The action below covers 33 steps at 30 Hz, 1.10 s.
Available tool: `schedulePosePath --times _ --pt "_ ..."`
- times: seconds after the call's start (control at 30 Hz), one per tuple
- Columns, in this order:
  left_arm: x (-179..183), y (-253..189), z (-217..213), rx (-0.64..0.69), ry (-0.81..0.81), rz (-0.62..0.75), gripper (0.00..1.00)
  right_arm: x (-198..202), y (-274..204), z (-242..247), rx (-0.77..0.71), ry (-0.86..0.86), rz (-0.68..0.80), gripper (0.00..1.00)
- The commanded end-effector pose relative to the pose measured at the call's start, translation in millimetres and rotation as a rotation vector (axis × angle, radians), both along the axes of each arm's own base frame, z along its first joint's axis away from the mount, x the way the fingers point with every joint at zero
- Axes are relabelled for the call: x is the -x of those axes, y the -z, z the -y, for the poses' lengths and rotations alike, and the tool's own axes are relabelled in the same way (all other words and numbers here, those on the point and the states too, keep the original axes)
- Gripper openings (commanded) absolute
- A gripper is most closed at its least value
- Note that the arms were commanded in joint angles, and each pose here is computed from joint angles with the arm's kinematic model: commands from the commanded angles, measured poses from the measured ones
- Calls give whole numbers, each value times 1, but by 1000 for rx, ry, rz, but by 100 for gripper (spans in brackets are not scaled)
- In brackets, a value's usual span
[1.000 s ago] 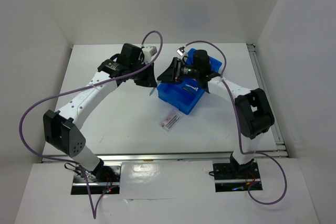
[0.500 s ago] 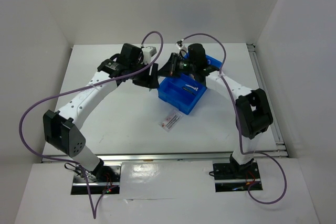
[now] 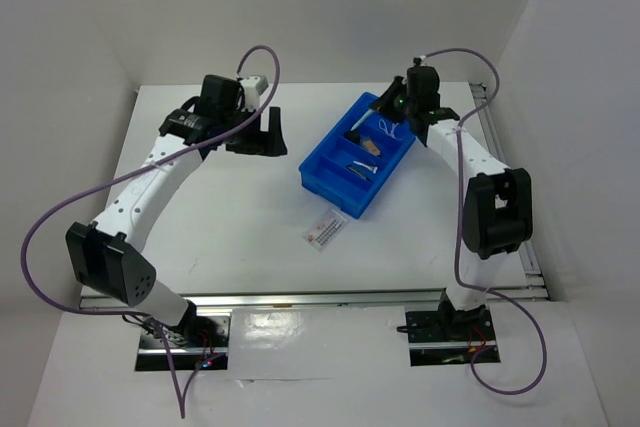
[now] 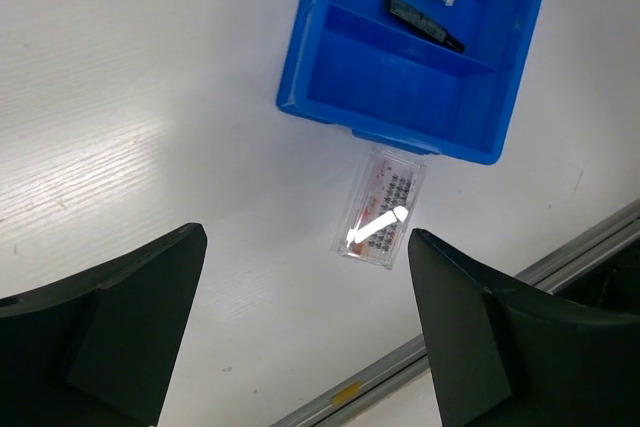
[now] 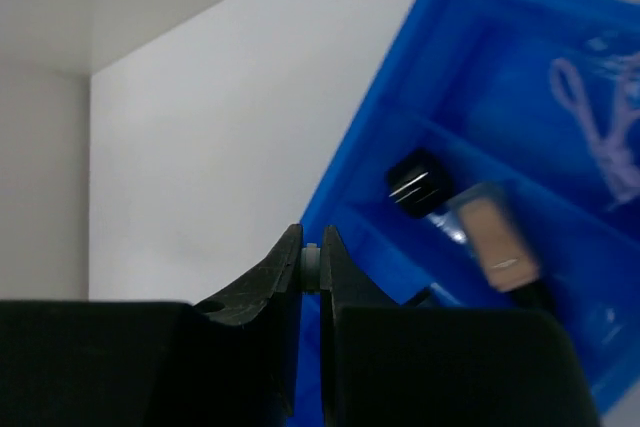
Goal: Organize the makeup
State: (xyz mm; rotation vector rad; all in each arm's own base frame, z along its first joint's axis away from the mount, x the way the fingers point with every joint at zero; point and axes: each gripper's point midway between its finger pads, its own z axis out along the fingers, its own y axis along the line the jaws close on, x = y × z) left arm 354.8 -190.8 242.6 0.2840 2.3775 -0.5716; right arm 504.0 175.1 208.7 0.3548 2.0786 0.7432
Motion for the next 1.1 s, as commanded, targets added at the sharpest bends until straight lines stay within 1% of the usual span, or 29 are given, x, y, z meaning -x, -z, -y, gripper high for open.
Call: schedulePosePath --times 0.0,0.1,0.23,0.3,0.33,0.4,0.5,0.53,0.6,0.67,0.8,0.87,1.0,1.07 --pt "-2 -20 -16 45 -68 48 96 -30 -14 38 29 169 66 0" --pt "-3 -17 -26 55 -97 41 94 -43 1 63 28 251 44 0" --pt "-4 -15 -31 68 -115 36 94 -51 11 80 40 332 49 0" --pt "-4 -12 -32 78 -112 29 94 -58 26 87 58 376 28 0" --pt "-4 -12 -32 78 -112 29 94 -61 20 88 46 390 38 0" --pt "-4 -13 -32 84 -118 25 94 -67 29 95 45 419 35 0" --pt "-4 -13 -32 84 -118 25 94 -78 24 106 27 446 54 0" --pt "-4 -16 -36 87 -128 35 94 -80 33 105 30 437 33 0" --pt "-3 -13 -37 84 -129 27 94 -83 31 104 21 441 33 0" --pt "-5 -13 -40 84 -138 27 94 -85 39 109 26 450 19 0" --pt "-3 -16 -39 87 -125 38 92 -81 49 119 -49 465 -22 0" --pt "-4 -16 -43 87 -134 38 92 -76 43 121 -77 455 2 0" --pt "-3 -19 -41 93 -126 36 92 -76 39 132 -156 467 0 0" --pt "-3 -19 -41 93 -126 36 92 -76 46 137 -161 464 -15 0"
